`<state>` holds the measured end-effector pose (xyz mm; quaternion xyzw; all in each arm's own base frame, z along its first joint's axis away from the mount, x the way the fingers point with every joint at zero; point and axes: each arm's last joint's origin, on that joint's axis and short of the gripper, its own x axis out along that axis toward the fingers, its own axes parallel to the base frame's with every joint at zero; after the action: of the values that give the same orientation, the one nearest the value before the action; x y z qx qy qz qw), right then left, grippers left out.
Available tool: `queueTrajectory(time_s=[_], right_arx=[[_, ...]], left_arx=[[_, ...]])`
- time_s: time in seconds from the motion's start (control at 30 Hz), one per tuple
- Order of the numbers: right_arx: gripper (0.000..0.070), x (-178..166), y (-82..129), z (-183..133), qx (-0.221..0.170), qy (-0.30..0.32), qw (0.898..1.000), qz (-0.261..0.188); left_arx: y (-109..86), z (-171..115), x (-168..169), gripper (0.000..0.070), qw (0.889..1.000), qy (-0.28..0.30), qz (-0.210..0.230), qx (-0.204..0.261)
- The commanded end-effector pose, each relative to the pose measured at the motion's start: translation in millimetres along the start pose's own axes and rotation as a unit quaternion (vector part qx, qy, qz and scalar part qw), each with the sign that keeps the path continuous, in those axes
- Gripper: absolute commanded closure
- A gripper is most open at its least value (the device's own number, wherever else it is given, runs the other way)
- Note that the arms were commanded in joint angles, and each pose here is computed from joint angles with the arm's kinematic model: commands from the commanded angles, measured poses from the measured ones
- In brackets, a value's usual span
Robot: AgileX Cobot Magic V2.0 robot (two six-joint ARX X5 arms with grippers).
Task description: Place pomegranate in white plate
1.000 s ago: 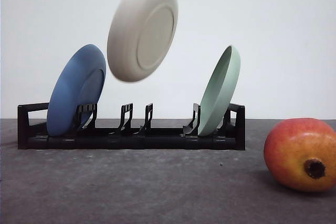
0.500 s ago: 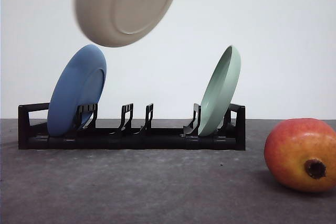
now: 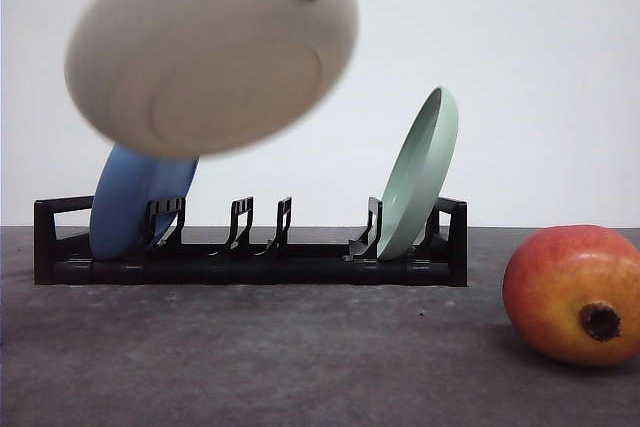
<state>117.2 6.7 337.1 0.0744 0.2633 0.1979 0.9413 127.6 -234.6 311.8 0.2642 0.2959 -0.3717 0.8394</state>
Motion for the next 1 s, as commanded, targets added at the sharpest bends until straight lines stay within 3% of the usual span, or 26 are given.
queueTrajectory(time_s=[0.0,0.37,0.97], right_arx=[[0.0256,-3,2,5,0.000,-0.010,1.000,0.002],[0.0256,-3,2,5,0.000,-0.010,1.000,0.002],[0.0256,-3,2,4,0.003,-0.004,1.000,0.001]], left_arx=[[-10.2,-6,10,0.0694,1.000,0.000,0.003,0.015],[-47.7,-67,55,0.0695,0.998,0.019,-0.001,0.058],[-85.9,-93,102,0.0686,0.992,0.063,-0.023,0.105]])
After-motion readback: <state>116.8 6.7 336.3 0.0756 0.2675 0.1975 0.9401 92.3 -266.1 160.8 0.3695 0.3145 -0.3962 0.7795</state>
